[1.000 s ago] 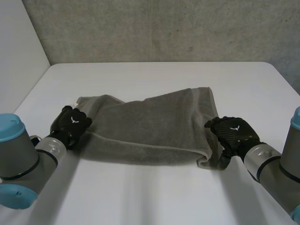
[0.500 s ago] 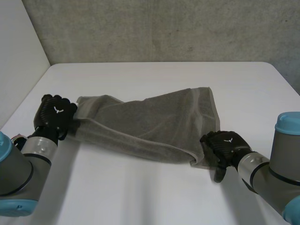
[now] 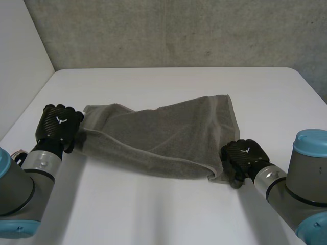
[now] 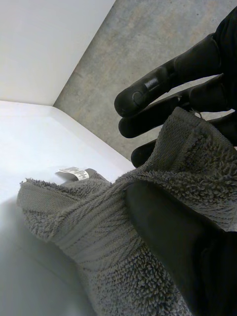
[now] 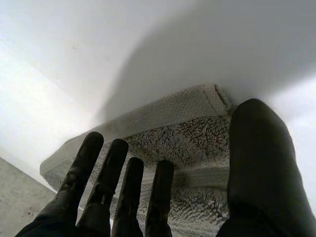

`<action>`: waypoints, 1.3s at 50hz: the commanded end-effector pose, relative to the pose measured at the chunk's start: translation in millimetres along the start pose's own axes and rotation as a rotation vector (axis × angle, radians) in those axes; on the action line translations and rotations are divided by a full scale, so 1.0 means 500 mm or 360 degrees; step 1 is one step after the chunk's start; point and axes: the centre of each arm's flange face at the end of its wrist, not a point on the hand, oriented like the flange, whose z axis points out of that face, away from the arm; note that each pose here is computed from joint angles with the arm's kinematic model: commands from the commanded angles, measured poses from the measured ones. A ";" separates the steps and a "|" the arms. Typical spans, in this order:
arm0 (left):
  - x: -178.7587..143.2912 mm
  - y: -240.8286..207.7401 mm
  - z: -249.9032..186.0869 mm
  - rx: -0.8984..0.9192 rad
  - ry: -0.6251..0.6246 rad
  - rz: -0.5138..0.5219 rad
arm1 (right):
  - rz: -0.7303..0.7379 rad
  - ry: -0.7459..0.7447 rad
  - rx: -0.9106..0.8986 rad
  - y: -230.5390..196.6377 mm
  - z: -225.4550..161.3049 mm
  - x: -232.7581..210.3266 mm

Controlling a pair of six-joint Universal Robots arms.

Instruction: Fold the towel.

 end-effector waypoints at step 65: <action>-0.121 -0.144 -0.047 0.0272 -0.0304 -0.0308 | -0.0035 0.0347 0.0547 -0.258 -0.117 0.136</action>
